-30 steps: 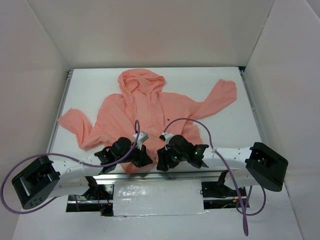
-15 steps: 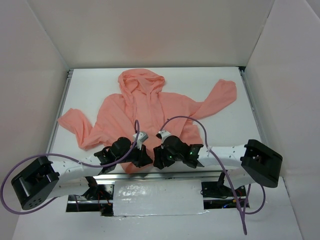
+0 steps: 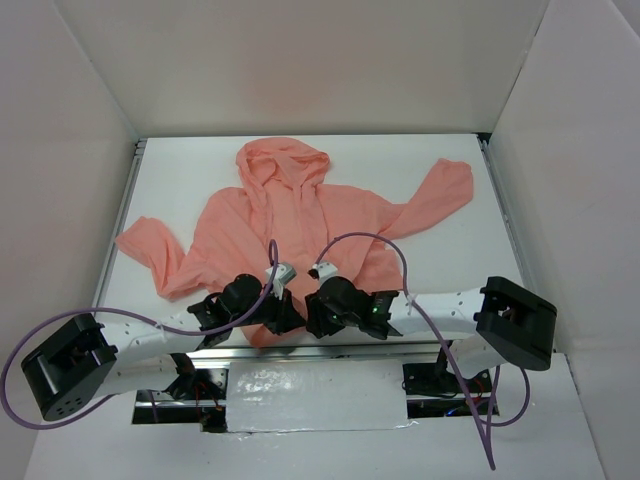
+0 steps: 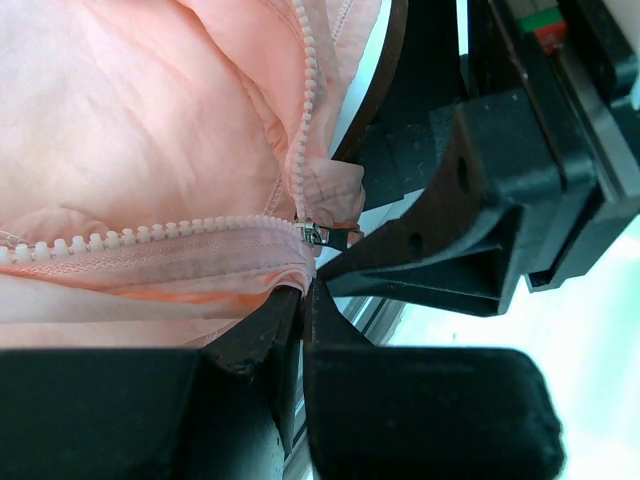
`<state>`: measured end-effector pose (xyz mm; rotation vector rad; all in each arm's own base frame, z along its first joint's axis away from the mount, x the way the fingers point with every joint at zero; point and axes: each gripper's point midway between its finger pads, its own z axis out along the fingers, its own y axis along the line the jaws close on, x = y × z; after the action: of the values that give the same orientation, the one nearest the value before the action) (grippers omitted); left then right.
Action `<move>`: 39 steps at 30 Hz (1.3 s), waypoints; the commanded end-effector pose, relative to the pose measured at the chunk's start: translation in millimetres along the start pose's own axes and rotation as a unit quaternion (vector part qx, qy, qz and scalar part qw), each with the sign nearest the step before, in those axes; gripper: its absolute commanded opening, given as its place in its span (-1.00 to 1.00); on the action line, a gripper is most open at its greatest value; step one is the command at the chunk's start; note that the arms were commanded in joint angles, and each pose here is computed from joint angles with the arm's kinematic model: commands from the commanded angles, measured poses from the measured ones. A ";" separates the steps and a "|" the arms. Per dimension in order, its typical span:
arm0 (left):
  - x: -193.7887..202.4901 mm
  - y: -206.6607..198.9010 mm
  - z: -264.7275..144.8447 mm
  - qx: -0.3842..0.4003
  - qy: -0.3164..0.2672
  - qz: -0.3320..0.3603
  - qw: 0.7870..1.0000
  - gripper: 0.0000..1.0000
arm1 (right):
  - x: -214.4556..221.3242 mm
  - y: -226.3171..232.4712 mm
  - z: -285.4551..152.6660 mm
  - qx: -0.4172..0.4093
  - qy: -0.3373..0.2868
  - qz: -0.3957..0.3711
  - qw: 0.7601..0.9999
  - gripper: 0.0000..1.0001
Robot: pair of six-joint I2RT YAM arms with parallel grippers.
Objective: Zip up the jacket
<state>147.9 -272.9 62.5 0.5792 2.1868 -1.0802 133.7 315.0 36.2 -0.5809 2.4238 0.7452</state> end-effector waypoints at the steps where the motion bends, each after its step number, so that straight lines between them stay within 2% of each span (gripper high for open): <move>1: -24.4 -16.6 0.0 0.028 -0.034 0.025 0.999 -1.00 | -10.5 2.0 1.3 0.022 -0.020 0.018 0.999 -0.11; 6: -24.8 -17.4 -0.2 0.030 -0.035 0.025 0.999 -1.00 | -4.6 -2.3 -1.2 0.041 -0.021 0.025 0.999 -0.16; 12: -25.8 -17.6 -0.7 0.029 -0.037 0.025 0.999 -1.00 | 4.3 -5.3 -2.1 0.061 -0.011 0.035 0.997 -0.13; 22: -25.1 -18.5 -0.4 0.031 -0.034 0.026 0.999 -1.00 | -5.4 -3.6 -6.6 0.067 -0.055 0.049 0.995 -0.23; 33: -26.4 -18.8 -1.0 0.031 -0.036 0.027 0.998 -1.00 | -1.6 -10.4 -9.6 0.104 -0.061 0.070 0.990 -0.44; 36: -25.7 -18.3 -0.4 0.030 -0.034 0.026 0.999 -1.00 | 0.3 -9.1 -12.5 0.109 -0.063 0.079 0.989 -0.55; 37: -26.0 -18.5 -0.6 0.031 -0.035 0.026 0.999 -1.00 | 2.9 -6.4 -13.6 0.108 -0.064 0.078 0.989 -0.71; 39: -25.1 -18.5 -0.6 0.031 -0.034 0.026 0.999 -1.00 | 3.7 -2.2 -16.0 0.103 -0.067 0.076 0.990 -0.79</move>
<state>148.0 -273.2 64.3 0.5797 2.1804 -1.0840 124.4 297.4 26.5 -0.3179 2.4459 0.5415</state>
